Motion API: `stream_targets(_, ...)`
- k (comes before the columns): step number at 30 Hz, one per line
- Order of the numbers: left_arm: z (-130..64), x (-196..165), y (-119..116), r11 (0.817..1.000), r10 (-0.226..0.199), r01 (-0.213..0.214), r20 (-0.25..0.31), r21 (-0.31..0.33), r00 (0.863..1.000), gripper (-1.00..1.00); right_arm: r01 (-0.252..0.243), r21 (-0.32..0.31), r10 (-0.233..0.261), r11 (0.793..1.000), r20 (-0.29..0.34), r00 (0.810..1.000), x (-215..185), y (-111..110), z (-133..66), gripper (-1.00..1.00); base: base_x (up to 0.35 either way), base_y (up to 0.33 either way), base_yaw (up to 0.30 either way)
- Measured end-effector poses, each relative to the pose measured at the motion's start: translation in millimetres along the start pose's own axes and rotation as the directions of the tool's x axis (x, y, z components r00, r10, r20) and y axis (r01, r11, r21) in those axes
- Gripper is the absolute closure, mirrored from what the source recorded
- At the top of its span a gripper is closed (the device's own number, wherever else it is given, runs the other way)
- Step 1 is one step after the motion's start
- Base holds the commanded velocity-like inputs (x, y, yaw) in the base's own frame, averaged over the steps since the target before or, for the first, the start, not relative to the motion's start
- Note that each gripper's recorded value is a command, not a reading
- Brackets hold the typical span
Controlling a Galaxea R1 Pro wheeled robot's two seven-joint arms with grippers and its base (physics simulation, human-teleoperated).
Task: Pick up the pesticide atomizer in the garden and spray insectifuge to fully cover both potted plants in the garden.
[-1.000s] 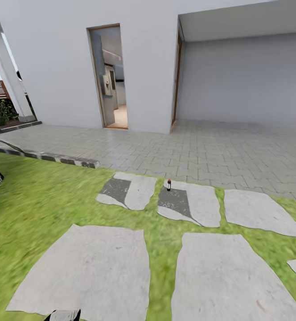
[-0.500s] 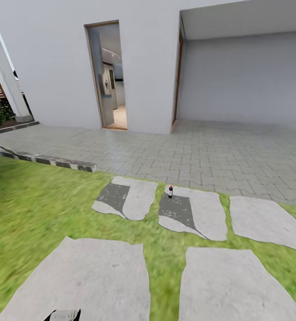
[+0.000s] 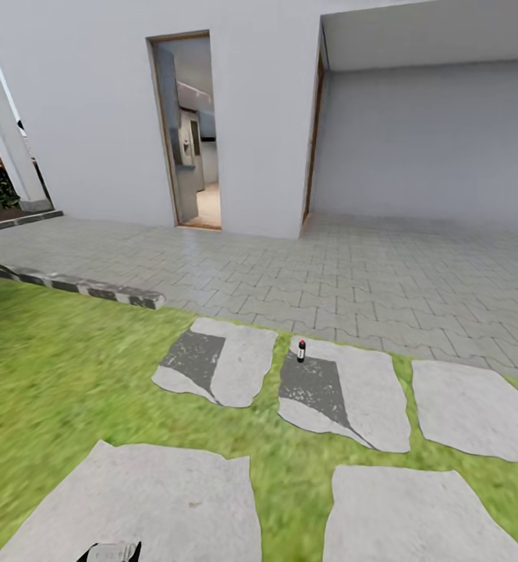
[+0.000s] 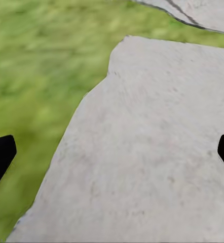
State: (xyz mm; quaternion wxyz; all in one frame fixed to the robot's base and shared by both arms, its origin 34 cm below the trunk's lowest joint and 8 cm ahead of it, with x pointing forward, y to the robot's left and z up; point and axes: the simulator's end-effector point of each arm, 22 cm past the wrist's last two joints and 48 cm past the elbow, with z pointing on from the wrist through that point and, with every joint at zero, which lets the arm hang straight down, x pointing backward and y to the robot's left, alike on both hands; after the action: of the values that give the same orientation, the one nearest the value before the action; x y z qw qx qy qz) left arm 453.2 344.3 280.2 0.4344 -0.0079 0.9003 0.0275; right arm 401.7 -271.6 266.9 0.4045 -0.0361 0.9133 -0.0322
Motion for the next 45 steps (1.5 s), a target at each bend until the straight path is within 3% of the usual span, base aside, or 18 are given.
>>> stream_targets(33, 0.0, 0.0, 0.0, 1.0, 0.0, 0.0, 0.0, 0.0, 1.0, -1.0, 0.0, -0.003, 0.0, 1.0, 0.001, 1.0, -0.6, 0.5, 0.2, -1.0, 0.339, 0.0, -0.001)
stream_targets(45, 0.1, -2.6, 0.0, 1.0, 0.0, 0.0, 0.006, 0.0, 1.0, -1.0, -0.001, -0.002, 0.001, 1.0, 0.006, 1.0, -2.6, 0.2, 0.2, -1.0, 0.339, 0.016, -0.245)
